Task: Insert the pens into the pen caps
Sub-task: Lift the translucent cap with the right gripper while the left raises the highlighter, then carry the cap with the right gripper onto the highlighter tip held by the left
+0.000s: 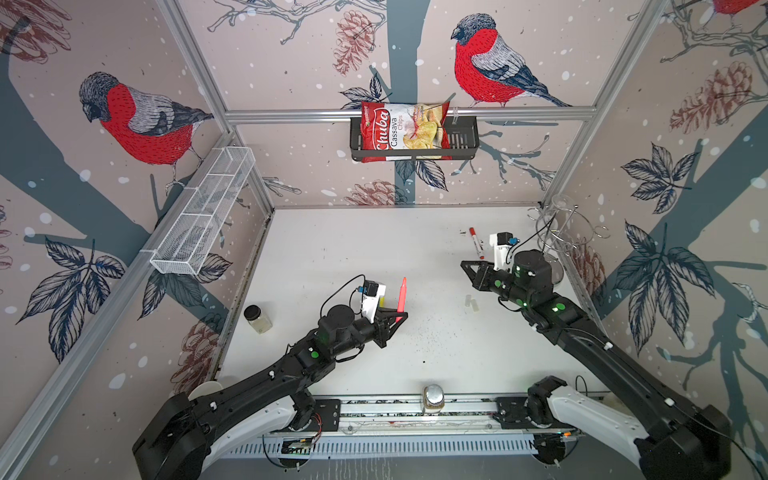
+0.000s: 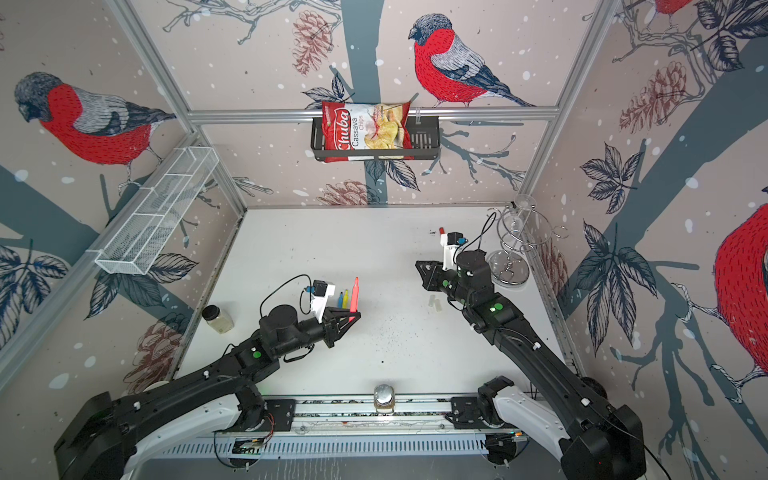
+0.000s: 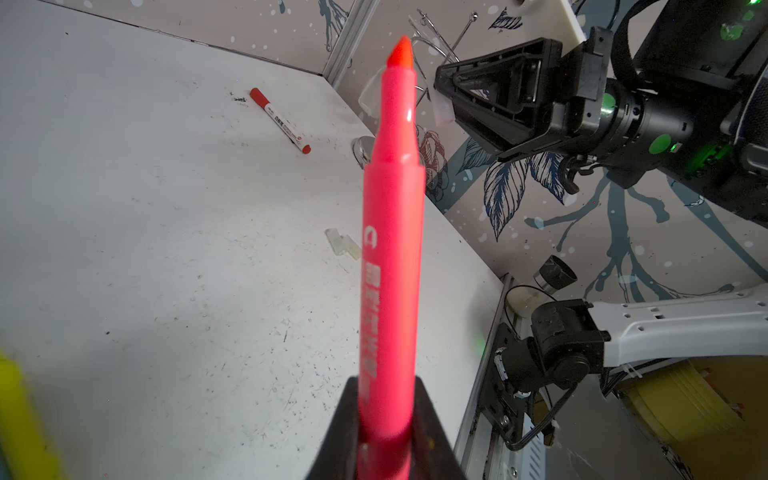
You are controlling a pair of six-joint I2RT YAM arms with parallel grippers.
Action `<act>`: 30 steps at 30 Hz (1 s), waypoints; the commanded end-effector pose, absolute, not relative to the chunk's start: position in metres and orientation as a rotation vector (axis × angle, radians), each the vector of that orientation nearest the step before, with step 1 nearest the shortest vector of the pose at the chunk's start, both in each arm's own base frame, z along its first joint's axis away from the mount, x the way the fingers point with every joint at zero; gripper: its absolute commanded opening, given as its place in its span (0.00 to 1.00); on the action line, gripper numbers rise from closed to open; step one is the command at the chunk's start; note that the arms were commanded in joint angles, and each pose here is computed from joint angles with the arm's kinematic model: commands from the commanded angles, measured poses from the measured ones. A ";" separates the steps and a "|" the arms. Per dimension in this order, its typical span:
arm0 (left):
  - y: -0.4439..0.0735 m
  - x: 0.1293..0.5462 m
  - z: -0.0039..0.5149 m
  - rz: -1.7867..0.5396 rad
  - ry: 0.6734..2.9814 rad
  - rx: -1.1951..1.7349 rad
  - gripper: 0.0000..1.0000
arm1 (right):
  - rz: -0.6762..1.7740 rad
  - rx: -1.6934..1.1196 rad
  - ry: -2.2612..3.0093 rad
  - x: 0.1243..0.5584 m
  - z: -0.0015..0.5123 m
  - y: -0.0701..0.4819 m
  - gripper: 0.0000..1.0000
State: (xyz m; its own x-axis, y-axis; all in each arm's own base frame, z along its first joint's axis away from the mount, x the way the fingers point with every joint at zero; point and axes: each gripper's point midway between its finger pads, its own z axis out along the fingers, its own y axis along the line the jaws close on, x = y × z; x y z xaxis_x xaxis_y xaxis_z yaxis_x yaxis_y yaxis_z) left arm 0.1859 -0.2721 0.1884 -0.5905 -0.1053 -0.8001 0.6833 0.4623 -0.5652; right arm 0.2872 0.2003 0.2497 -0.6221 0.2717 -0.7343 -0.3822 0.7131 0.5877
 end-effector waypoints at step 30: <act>-0.315 0.167 0.218 -1.382 1.754 0.574 0.00 | 1.259 -0.259 1.762 0.255 0.313 0.262 0.09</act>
State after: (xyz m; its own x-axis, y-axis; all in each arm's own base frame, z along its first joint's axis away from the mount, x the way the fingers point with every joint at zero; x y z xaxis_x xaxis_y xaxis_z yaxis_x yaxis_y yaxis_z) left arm 0.1690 -0.3101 0.1990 -0.6008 -0.0955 -0.7937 0.7269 0.3478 -0.5921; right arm 0.2554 0.2590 0.2990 -0.5792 0.2921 -0.7610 -0.5965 0.4845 0.6399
